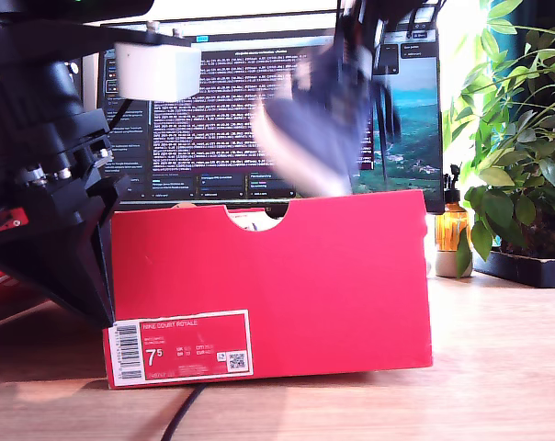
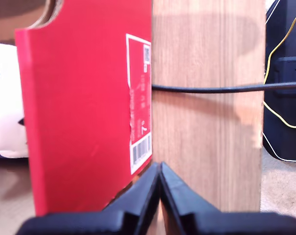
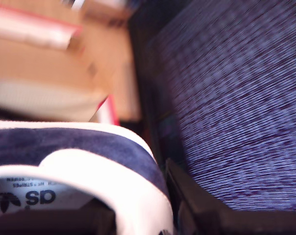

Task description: Pack the blue shoes by picking the first shoe and placing it inside the red shoebox, left side, then picking and rotating the second shoe and placing it in the shoebox

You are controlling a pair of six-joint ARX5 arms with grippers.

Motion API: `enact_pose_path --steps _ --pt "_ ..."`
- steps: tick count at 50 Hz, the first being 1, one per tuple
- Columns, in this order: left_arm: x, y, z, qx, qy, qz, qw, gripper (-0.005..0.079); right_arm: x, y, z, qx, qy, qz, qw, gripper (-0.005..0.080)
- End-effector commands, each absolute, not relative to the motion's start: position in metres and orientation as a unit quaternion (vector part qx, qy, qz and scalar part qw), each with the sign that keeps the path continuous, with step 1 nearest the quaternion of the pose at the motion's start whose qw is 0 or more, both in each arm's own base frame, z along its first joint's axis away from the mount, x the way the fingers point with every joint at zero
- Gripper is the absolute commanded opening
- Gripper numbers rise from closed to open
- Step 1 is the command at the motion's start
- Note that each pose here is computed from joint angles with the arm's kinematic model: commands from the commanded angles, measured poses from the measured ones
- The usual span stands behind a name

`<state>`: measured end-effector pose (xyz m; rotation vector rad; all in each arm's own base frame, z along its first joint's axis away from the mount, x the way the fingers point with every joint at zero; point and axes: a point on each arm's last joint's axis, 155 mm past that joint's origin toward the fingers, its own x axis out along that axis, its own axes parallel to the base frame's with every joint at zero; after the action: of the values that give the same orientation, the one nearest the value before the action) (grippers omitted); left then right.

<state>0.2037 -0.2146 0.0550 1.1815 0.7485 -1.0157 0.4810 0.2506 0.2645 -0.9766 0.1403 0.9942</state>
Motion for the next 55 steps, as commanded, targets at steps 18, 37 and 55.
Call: enact_pose_path --steps 18,37,55 --pt "0.202 -0.214 0.050 0.520 0.336 -0.448 0.645 -0.0019 0.489 0.259 0.221 -0.455 0.092 0.484 0.742 -0.0010" --pt "0.202 -0.214 0.050 0.522 0.333 -0.450 0.644 -0.0019 0.483 0.264 0.167 -0.450 0.143 0.517 0.714 -0.0010" --pt "0.203 -0.214 0.050 0.522 0.332 -0.448 0.645 -0.0019 0.475 0.276 0.112 -0.449 0.183 0.550 0.680 -0.0010"
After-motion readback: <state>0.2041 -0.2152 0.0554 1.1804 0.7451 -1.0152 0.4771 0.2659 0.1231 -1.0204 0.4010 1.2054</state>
